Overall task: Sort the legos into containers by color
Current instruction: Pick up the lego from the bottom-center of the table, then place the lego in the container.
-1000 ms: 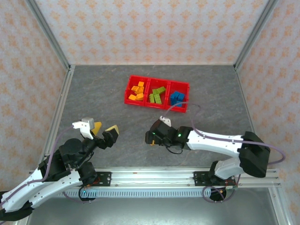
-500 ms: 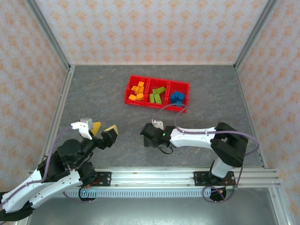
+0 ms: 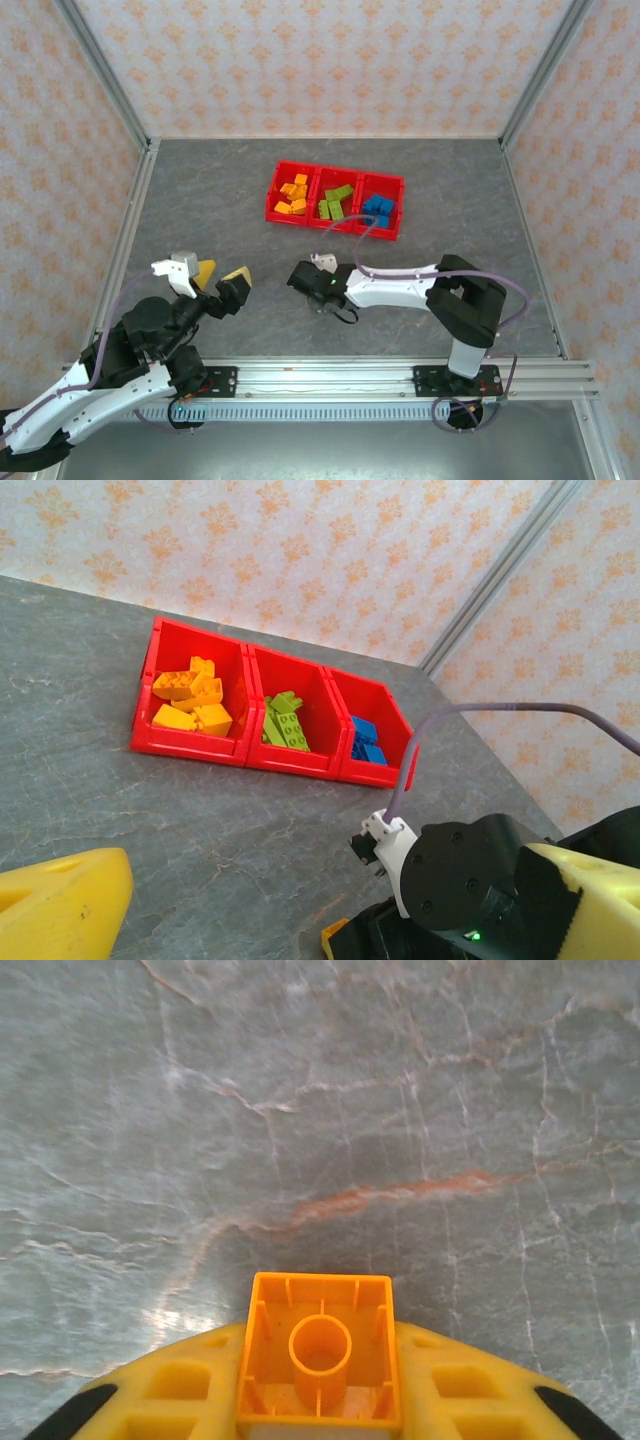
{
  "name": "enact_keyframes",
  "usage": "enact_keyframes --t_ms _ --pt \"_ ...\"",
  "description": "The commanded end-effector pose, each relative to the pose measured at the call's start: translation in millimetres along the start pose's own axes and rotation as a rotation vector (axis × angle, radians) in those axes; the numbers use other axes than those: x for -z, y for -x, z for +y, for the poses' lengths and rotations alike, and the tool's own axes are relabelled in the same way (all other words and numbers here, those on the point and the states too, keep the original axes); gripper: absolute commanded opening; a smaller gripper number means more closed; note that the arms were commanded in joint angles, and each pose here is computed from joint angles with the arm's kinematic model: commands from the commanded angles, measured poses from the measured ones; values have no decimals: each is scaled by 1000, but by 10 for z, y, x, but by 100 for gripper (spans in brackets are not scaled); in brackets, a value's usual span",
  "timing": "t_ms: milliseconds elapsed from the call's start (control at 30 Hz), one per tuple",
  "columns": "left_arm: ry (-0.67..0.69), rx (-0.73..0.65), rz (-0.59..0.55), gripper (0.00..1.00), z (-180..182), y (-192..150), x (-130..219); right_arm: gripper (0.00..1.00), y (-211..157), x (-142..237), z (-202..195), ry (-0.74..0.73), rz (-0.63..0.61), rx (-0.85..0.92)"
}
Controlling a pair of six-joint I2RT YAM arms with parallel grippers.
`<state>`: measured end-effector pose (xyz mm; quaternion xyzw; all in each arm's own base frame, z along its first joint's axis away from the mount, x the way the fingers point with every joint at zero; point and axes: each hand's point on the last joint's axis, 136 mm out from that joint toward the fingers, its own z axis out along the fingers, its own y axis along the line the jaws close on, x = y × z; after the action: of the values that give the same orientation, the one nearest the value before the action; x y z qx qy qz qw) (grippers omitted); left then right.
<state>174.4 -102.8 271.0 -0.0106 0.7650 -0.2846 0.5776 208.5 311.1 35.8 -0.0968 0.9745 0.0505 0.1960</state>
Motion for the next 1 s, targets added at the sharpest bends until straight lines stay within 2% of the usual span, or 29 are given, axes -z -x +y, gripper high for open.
enact_keyframes --t_ms 0,133,267,400,567,733,967 --pt "-1 -9 -7 99 4 -6 -13 26 183 106 66 -29 -37 77" --pt "2 -9 -8 99 10 -7 -15 22 467 298 207 -19 -97 115" --pt "4 -10 -5 99 10 -16 -22 23 1002 495 278 2 -191 118" --pt "8 -13 1 99 11 -27 -33 23 1512 481 288 10 -228 113" --pt "14 -17 6 99 18 -38 -41 22 2117 348 343 57 -276 105" --pt "21 -18 7 99 28 -41 -44 22 2645 58 380 95 -300 108" --pt "27 -14 1 99 41 -28 -37 27 3067 -276 241 97 -307 76"
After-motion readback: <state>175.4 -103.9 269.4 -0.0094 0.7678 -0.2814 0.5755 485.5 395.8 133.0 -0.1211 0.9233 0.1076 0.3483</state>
